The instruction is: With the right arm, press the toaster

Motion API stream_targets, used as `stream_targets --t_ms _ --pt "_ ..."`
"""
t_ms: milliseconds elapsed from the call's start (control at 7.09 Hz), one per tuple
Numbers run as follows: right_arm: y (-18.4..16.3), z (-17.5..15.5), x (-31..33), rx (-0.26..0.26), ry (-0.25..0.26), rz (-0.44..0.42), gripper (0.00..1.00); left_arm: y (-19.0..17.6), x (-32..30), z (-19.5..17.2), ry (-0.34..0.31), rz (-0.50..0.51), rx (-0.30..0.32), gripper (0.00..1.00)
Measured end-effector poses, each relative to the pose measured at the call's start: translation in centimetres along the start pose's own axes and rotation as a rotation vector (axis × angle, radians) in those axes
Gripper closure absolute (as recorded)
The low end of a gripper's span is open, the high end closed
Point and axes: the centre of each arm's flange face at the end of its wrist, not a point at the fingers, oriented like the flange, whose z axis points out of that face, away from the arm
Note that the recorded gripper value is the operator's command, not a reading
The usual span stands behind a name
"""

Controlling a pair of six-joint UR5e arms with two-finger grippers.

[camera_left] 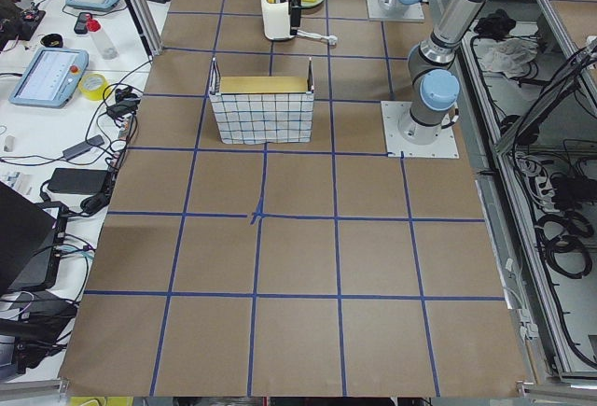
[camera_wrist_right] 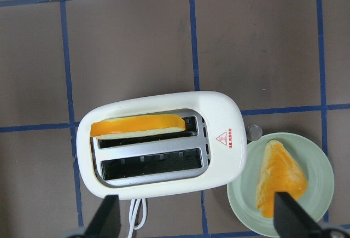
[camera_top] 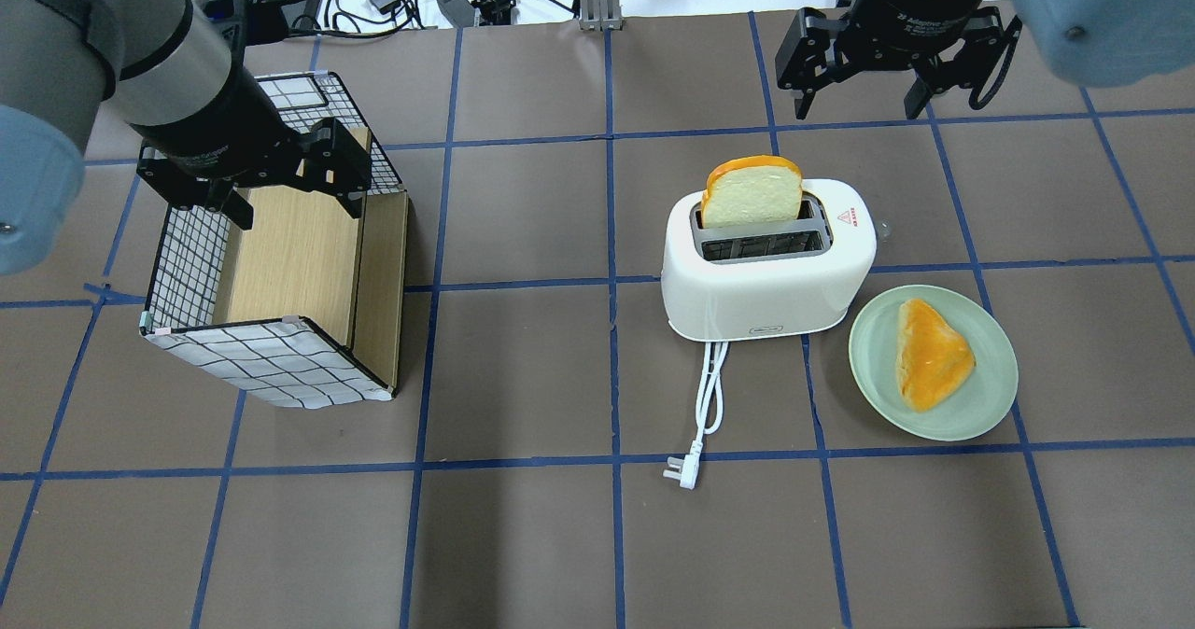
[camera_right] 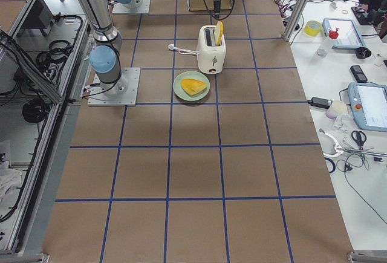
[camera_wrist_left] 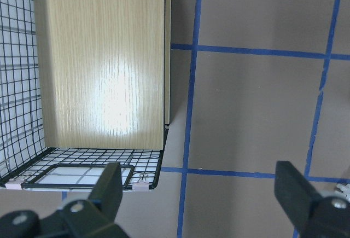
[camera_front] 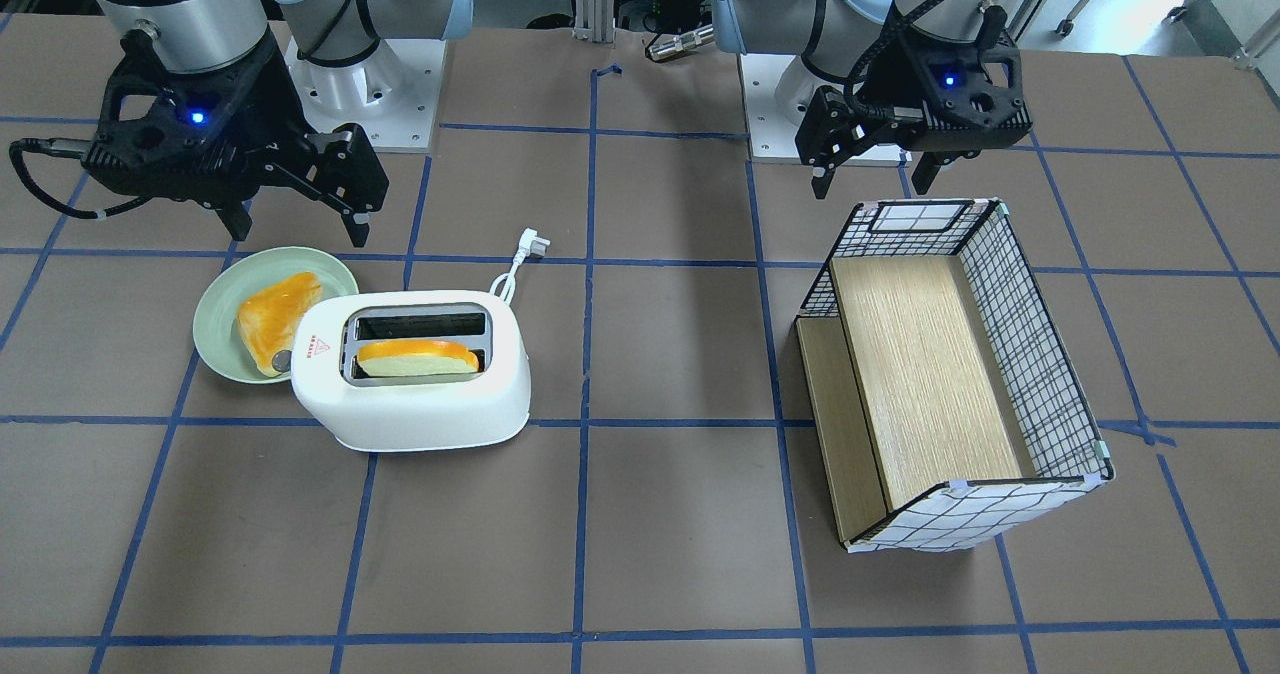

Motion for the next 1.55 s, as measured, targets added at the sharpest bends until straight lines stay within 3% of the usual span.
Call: stream_targets --t_ms 846,987,1128,1269,1551 --pt "-0.1 0.2 0.0 -0.003 0.001 0.001 0.02 0.0 0.0 0.0 0.0 0.0 0.0 0.0" --pt "-0.1 0.1 0.0 -0.002 -0.002 -0.003 0.44 0.0 0.0 0.0 0.0 0.0 0.0 0.0" --pt "-0.1 0.0 0.1 0.001 -0.005 -0.007 0.95 0.0 0.0 0.0 0.0 0.0 0.0 0.0" --pt "-0.1 -0.3 0.2 0.004 -0.009 -0.006 1.0 0.0 0.0 0.0 0.0 0.0 0.0 0.0" --pt "0.4 -0.8 0.4 -0.001 -0.014 -0.003 1.0 0.0 0.0 0.0 0.0 0.0 0.0 0.0"
